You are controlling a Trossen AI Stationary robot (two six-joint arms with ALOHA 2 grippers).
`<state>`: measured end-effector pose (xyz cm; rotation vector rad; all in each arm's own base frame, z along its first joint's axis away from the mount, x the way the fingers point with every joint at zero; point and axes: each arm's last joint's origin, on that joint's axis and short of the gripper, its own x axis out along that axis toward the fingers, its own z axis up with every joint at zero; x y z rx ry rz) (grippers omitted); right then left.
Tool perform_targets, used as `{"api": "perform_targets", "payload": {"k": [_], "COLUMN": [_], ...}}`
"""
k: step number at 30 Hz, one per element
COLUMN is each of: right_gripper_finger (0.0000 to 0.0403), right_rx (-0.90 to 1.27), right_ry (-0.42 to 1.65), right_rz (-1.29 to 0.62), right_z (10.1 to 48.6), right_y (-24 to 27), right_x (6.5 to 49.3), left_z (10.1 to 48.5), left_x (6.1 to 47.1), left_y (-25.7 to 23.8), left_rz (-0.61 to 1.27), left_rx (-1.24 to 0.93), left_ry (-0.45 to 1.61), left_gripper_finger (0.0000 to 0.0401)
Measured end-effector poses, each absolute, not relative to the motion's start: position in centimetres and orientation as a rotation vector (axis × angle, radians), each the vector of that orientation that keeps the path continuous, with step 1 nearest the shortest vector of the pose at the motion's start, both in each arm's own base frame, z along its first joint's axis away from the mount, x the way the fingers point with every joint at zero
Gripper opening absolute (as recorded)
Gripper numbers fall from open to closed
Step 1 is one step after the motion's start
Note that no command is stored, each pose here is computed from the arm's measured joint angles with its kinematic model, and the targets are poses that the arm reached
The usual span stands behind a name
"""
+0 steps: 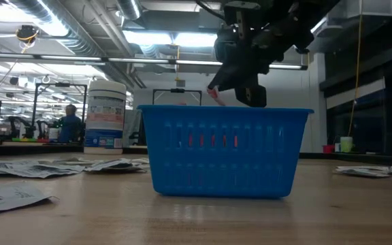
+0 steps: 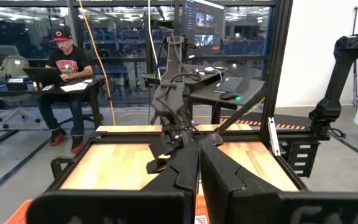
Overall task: Pick & Place First Aid Supplies
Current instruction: Put the orange ointment pack into the bottom orange bin, then put the gray towelette pack into the blue bin
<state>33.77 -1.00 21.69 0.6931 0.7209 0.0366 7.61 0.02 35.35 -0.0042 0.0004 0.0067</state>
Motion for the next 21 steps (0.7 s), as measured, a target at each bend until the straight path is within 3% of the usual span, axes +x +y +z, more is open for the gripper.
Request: {"api": "perform_targets", "payload": {"k": [4, 15, 21], "right_gripper_finger": [0.0044, 0.0187, 0.0221], "right_rx": [0.691, 0.698, 0.734], "right_ry": [0.728, 0.757, 0.765], "right_rz": [0.035, 0.036, 0.049], "right_z": [21.6, 21.4, 21.53], "right_y": [-1.0, -0.96, -0.53], "right_x": [33.75, 33.57, 33.52], "left_z": [35.35, 35.35, 35.35], "left_x": [7.6, 7.61, 7.6], "left_y": [0.02, 0.02, 0.02], "left_rz": [0.006, 0.006, 0.007], "left_rx": [-0.004, -0.004, -0.004], "left_ry": [0.0, 0.0, 0.0], "left_gripper_finger": [0.0011, 0.0008, 0.0008]}}
